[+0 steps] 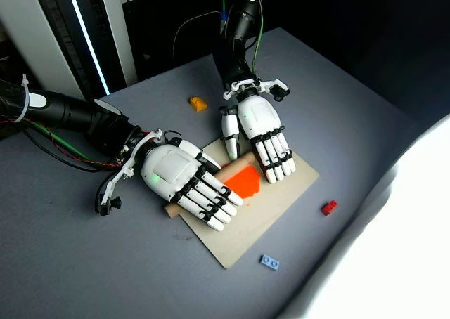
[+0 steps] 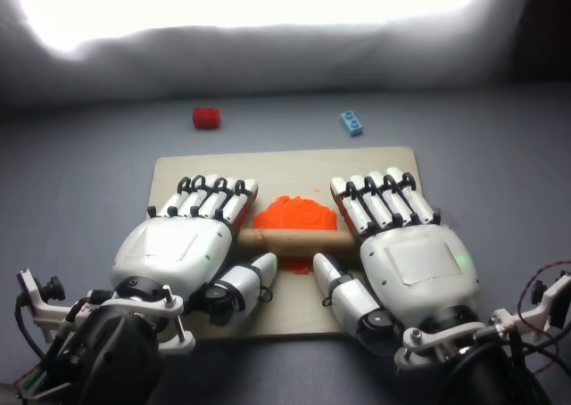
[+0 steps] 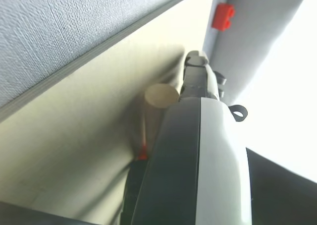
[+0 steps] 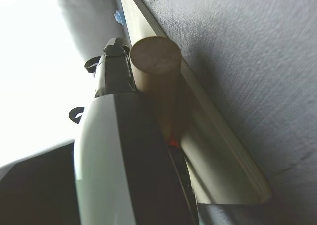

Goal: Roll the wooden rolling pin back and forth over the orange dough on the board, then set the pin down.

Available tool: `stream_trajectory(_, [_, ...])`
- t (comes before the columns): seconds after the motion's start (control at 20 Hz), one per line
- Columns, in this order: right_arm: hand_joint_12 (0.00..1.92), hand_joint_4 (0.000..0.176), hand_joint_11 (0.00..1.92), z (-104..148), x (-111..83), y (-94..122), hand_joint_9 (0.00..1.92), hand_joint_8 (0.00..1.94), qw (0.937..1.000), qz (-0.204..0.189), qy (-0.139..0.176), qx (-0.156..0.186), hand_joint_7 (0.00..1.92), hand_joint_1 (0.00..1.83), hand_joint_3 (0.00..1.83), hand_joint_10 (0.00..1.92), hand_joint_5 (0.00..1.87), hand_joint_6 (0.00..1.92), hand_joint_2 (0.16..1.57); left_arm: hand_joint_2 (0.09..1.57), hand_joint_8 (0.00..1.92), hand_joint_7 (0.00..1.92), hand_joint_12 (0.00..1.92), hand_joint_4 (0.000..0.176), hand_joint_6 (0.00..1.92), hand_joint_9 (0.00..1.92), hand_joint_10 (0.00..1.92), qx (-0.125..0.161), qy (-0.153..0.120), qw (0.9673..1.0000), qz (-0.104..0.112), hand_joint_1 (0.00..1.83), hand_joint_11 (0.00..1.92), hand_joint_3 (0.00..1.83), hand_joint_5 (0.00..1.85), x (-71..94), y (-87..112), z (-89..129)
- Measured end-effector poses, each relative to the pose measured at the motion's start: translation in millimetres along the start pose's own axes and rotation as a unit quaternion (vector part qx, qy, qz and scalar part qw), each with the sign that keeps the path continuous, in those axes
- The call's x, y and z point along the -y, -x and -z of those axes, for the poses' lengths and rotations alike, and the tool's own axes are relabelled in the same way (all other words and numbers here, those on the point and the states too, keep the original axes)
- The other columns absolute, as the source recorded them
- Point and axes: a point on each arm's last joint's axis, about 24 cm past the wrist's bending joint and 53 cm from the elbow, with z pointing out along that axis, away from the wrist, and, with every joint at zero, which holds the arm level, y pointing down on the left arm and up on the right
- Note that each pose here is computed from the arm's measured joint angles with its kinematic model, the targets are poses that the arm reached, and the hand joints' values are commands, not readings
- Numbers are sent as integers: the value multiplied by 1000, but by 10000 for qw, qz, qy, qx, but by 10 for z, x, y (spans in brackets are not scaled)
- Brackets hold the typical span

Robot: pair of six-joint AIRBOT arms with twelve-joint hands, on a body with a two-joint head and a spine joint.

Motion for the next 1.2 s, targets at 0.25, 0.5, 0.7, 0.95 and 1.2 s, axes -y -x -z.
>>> stream_trajectory(0.25, [76,0,0,-24,11,8,70,0,10000,-49,-47,-21,102,0,42,0,119,0,1571,1562,0,0,0,0,0,0,0,11,-31,10000,-16,0,0,4,0,19,10,-40])
stream_trajectory(0.5, [20,0,4,-52,12,22,67,0,10000,-62,-60,-39,102,0,49,1,117,0,1571,1561,0,0,0,0,0,0,0,-4,-40,10000,-57,0,0,3,0,17,17,-69])
stream_trajectory(0.7, [29,0,9,-69,22,38,70,4,9999,-74,-87,-34,109,0,39,4,123,5,1569,1562,0,0,0,0,0,0,0,-3,-55,10000,-57,0,0,3,0,29,16,-99])
stream_trajectory(0.95, [118,0,1,-93,29,55,78,2,9998,-137,-122,-35,115,0,29,1,137,1,1571,1544,0,0,0,0,0,0,0,6,-71,10000,-55,0,0,0,0,35,23,-133])
stream_trajectory(1.2, [70,0,0,-99,51,66,60,0,9997,-160,-166,-28,101,0,4,0,121,0,1554,1483,0,0,0,0,0,0,0,20,-82,9999,-74,0,0,0,0,33,29,-162])
